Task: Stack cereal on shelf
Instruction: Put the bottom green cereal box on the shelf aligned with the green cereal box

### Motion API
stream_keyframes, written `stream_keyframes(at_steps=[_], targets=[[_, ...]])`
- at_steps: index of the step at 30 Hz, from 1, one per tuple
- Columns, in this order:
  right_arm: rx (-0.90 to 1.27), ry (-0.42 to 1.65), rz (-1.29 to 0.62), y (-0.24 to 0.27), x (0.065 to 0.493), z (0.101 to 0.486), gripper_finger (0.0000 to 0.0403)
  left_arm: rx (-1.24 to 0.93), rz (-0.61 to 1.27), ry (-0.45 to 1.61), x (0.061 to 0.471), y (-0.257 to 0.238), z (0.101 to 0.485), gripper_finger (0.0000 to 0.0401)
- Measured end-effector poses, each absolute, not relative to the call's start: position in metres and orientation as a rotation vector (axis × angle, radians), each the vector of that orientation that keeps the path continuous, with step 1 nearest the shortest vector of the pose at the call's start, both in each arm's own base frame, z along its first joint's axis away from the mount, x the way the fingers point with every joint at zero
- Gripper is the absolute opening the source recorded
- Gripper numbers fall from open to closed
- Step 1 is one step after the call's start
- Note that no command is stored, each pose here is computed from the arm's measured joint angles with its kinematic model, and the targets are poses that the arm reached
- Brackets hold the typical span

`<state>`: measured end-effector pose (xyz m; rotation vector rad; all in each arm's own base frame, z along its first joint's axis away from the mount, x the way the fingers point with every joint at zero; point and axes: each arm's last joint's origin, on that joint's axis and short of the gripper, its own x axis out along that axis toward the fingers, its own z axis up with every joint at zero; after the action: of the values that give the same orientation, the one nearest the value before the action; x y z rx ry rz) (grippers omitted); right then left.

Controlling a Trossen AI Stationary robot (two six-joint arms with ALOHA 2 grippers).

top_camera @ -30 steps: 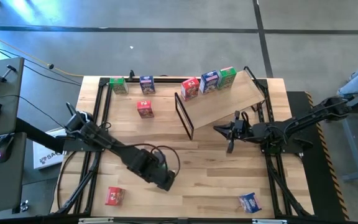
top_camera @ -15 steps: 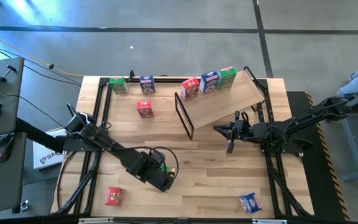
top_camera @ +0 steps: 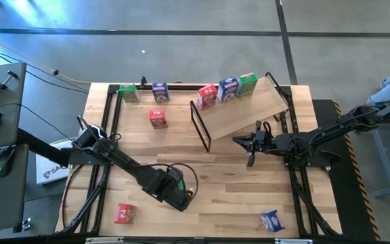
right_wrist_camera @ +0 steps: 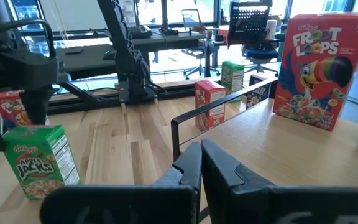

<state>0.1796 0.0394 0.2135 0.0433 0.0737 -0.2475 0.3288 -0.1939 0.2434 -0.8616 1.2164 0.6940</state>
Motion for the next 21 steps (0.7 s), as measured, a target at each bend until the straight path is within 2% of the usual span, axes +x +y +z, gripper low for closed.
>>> stream_keyframes(at_steps=[11,21], targets=[[0.041,0.075,-0.248,0.039,0.18,0.213,0.0,-0.694,0.598,1.238,0.334,-0.184,0.242,0.0185],[0.048,0.063,-0.247,0.039,0.18,0.215,0.0,-0.508,0.356,1.169,0.368,-0.148,0.254,0.017]])
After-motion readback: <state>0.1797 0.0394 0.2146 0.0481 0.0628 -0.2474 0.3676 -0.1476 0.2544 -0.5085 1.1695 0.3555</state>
